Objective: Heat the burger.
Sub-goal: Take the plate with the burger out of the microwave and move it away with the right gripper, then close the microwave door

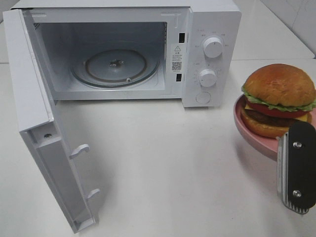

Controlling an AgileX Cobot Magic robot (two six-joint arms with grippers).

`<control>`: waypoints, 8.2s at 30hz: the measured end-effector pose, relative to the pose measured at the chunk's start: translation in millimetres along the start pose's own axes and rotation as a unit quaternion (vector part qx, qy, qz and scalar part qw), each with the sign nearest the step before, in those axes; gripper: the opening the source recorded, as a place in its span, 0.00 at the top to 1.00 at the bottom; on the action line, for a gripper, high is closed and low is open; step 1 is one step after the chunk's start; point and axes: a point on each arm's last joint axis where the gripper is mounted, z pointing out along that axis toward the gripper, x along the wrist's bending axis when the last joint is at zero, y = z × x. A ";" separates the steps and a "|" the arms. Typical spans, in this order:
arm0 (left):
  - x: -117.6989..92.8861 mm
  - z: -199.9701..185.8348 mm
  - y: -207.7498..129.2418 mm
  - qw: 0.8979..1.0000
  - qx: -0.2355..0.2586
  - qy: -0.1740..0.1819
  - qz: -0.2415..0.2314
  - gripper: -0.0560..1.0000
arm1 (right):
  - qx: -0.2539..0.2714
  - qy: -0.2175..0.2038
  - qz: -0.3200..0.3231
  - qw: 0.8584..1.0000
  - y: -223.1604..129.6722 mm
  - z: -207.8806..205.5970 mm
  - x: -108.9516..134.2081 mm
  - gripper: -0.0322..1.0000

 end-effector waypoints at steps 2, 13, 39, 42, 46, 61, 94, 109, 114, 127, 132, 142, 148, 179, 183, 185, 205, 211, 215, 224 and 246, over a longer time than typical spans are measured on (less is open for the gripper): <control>0.0 0.0 0.0 1.000 0.000 0.000 0.000 0.01 | 0.016 -0.006 0.021 1.000 -2.9 0.0 -1.0 0.85; 0.0 0.0 0.0 1.000 0.000 0.000 0.000 0.01 | 0.090 -0.045 0.135 0.986 -13.9 3.8 -6.1 0.85; 0.0 0.0 0.0 1.000 0.000 0.000 0.000 0.01 | 0.245 -0.132 0.374 0.885 10.1 63.7 -14.9 0.85; 0.0 0.0 0.0 1.000 0.000 0.000 0.000 0.01 | 0.251 -0.138 0.386 0.877 12.7 70.4 -14.2 0.85; 0.0 0.0 0.0 1.000 0.000 0.000 0.000 0.01 | 0.265 -0.153 0.401 0.863 14.3 86.6 -8.8 0.85; 0.0 0.0 0.0 1.000 0.000 0.000 0.000 0.01 | 0.286 -0.168 0.411 0.849 12.9 123.8 10.7 0.85; 0.0 0.0 0.0 1.000 0.000 0.000 0.000 0.01 | 0.233 -0.058 0.452 0.859 15.2 79.0 -12.0 0.37; 0.0 0.0 0.0 1.000 0.000 0.000 0.000 0.01 | 0.098 0.107 0.439 0.887 25.6 -21.1 -27.8 0.20; 0.0 0.0 0.0 1.000 0.000 0.000 0.000 0.01 | 0.076 0.116 0.435 0.890 16.0 -48.8 -28.7 0.20; 0.0 0.0 0.0 1.000 0.000 0.000 0.000 0.01 | 0.007 0.098 0.454 0.885 -22.7 -104.0 -16.7 0.22; 0.0 0.0 0.0 1.000 0.000 0.000 0.000 0.01 | -0.014 0.089 0.460 0.883 -34.3 -115.9 -11.6 0.23; 0.0 0.0 0.0 1.000 0.000 0.000 0.000 0.01 | -0.063 0.035 0.504 0.861 -55.6 -137.4 -2.1 0.23; 0.0 0.0 0.0 1.000 0.000 0.000 0.000 0.01 | -0.076 -0.008 0.534 0.842 -64.0 -147.0 4.9 0.23; 0.0 0.0 0.0 1.000 0.000 0.000 0.000 0.01 | -0.149 -0.129 0.598 0.777 -76.3 -143.0 45.0 0.23; 0.0 0.0 0.0 1.000 0.000 0.000 0.000 0.01 | -0.149 -0.129 0.599 0.776 -76.2 -143.0 45.0 0.23; 0.0 0.0 0.0 1.000 0.000 0.000 0.000 0.01 | -0.149 -0.129 0.599 0.776 -76.2 -143.0 45.0 0.23; 0.0 0.0 0.0 1.000 0.000 0.000 0.000 0.01 | -0.149 -0.128 0.599 0.776 -76.1 -143.0 45.0 0.23; 0.1 0.0 0.0 1.000 0.000 0.000 0.000 0.01 | -0.150 -0.128 0.599 0.776 -76.0 -143.0 45.1 0.23; 0.1 0.0 0.0 1.000 0.000 0.000 0.000 0.01 | -0.150 -0.128 0.599 0.776 -76.0 -143.0 45.1 0.24; 0.1 0.0 0.0 1.000 0.000 0.000 0.000 0.01 | -0.150 -0.128 0.599 0.776 -76.0 -143.0 45.1 0.24; 4.5 31.5 26.4 1.000 -0.022 0.009 -0.005 0.44 | -0.150 -0.128 0.599 0.776 -76.0 -143.0 45.1 0.24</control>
